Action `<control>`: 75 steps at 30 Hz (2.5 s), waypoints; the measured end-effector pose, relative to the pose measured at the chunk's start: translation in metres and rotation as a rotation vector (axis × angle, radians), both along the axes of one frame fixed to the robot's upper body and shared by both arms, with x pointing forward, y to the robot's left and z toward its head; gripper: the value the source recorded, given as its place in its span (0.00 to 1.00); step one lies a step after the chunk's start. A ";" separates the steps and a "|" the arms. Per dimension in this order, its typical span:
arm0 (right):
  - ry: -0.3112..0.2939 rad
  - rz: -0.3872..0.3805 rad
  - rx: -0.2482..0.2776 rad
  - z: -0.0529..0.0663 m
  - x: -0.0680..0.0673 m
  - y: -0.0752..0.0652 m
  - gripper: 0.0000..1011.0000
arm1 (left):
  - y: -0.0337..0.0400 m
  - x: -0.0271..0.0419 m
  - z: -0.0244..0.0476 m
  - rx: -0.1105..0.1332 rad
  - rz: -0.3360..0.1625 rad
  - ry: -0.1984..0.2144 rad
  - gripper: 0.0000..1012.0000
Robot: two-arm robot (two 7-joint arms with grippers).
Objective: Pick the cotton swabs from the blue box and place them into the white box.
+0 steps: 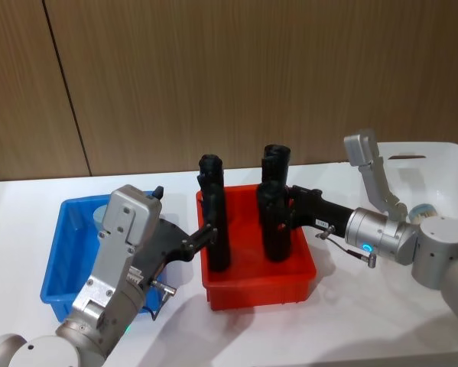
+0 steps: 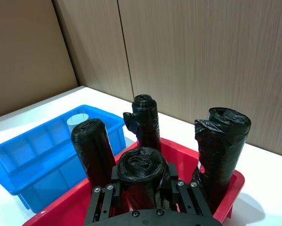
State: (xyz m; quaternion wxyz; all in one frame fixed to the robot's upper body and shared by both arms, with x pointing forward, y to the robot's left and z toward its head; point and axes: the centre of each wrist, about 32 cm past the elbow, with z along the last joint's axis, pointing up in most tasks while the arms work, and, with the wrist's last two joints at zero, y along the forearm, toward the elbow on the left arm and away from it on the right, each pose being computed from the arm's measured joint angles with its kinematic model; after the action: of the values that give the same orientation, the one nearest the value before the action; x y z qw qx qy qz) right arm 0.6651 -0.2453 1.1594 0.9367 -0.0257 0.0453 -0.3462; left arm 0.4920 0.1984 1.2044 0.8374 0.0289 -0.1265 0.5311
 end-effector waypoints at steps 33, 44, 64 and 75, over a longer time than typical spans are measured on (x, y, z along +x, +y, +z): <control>-0.229 -0.133 0.017 0.066 -0.013 -0.008 0.37 | 0.0000 0.0000 0.0000 0.000 0.000 0.000 0.99; -0.289 -0.255 -0.017 0.099 -0.032 -0.026 0.35 | 0.0000 0.0000 0.0000 0.000 0.000 0.000 0.99; -0.296 -0.547 -0.096 0.123 -0.063 -0.070 0.35 | 0.0000 0.0000 0.0000 0.000 0.000 0.000 0.99; -0.256 -0.670 -0.128 0.118 -0.072 -0.094 0.41 | 0.0000 0.0000 0.0000 0.000 0.000 0.000 0.99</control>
State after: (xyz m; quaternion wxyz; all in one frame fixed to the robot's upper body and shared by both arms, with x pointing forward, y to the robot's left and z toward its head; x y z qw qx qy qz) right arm 0.5933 -0.3397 1.2777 0.7658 -0.0248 -0.0881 -0.6365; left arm 0.4920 0.1984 1.2044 0.8374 0.0289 -0.1265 0.5310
